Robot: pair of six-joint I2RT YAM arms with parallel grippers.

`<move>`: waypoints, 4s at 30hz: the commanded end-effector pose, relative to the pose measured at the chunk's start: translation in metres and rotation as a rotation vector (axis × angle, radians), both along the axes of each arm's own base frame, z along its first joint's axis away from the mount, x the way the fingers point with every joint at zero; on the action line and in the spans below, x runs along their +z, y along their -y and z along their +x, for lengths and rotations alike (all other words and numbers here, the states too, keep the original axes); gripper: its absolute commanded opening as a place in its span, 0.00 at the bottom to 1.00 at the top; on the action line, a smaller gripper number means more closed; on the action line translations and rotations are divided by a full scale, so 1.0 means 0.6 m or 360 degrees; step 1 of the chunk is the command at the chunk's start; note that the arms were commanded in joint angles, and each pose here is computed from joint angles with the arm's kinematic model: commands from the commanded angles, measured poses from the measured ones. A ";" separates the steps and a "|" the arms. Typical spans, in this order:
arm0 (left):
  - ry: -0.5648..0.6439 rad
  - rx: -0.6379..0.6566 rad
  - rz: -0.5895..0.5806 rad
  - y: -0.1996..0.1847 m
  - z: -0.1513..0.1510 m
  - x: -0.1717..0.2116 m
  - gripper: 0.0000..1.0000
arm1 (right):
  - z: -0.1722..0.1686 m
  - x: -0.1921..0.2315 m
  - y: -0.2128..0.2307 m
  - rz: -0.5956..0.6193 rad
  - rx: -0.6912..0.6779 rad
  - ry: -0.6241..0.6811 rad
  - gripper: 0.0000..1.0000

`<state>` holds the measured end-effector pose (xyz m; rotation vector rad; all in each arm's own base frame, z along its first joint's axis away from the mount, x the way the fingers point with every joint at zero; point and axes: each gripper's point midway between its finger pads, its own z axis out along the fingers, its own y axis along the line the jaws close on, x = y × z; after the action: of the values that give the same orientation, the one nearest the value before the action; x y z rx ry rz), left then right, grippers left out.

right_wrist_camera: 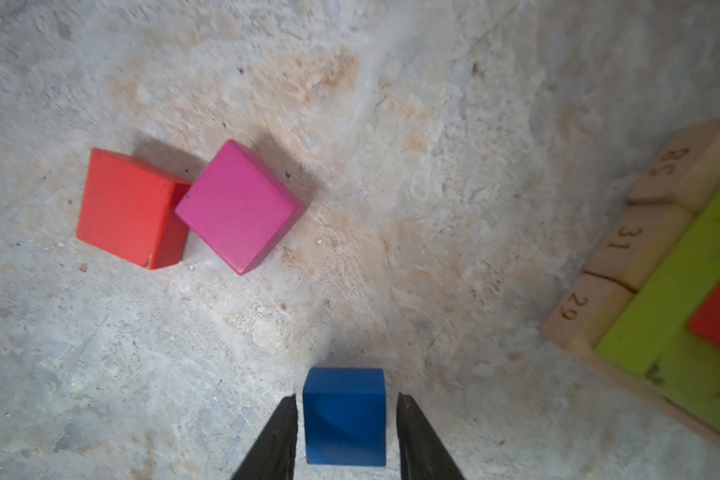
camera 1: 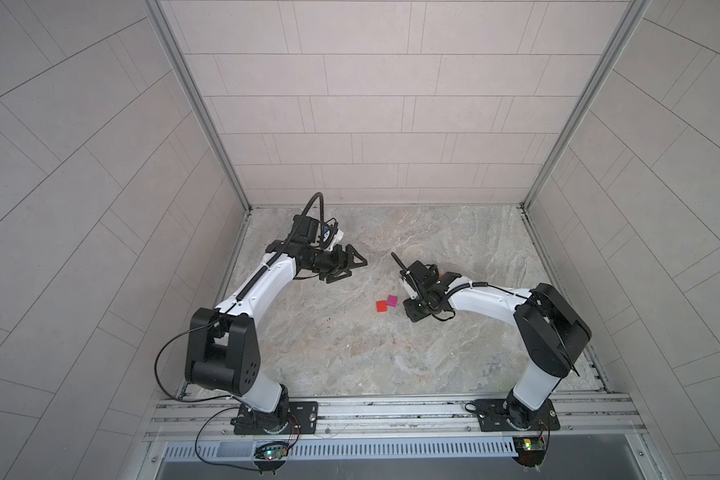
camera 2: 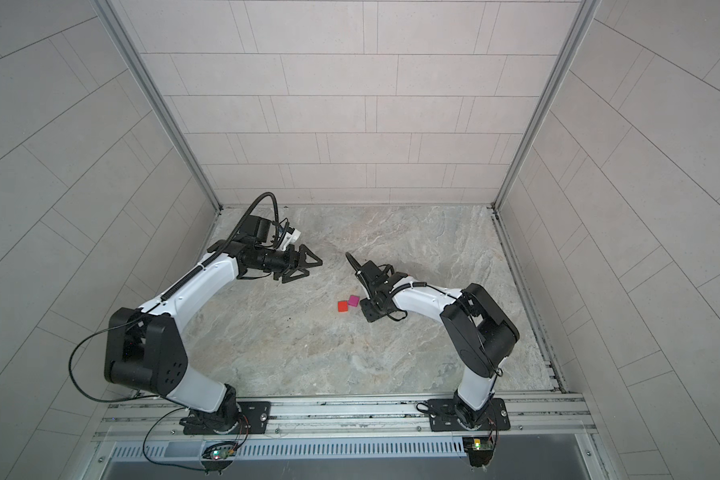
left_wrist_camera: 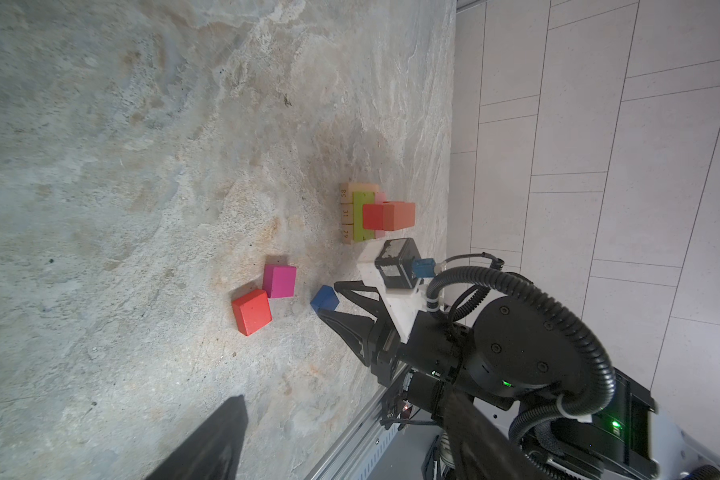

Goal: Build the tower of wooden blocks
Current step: 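Lower the right gripper onto the blue cube and close on it, then lift the blue cube with the right gripper and carry it over the tower, then lower the blue cube onto the orange block and open the right gripper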

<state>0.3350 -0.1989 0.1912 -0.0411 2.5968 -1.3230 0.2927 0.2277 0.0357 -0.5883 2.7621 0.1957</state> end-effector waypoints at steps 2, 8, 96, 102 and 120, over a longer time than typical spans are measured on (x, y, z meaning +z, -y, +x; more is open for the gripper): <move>0.0058 -0.0029 -0.0022 0.001 -0.008 0.016 0.82 | -0.005 -0.008 0.007 -0.0070 0.0013 -0.0019 0.41; 0.0053 -0.0030 -0.0022 0.001 -0.009 0.014 0.82 | -0.009 -0.013 0.008 -0.0080 0.0023 -0.0034 0.44; 0.0056 -0.0017 -0.0039 -0.004 -0.009 0.020 0.82 | 0.125 0.130 0.159 -0.0043 -0.0841 0.0014 0.21; 0.0063 -0.0015 -0.0038 -0.005 -0.008 0.022 0.82 | 0.129 0.123 0.158 -0.0032 -0.0845 0.0007 0.21; 0.0056 -0.0010 -0.0039 -0.006 -0.007 0.020 0.82 | 0.134 0.112 0.161 -0.0028 -0.0862 0.0010 0.22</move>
<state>0.3336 -0.1970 0.1967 -0.0390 2.5798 -1.3380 0.3736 0.1361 0.1061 0.1362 2.7918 0.0658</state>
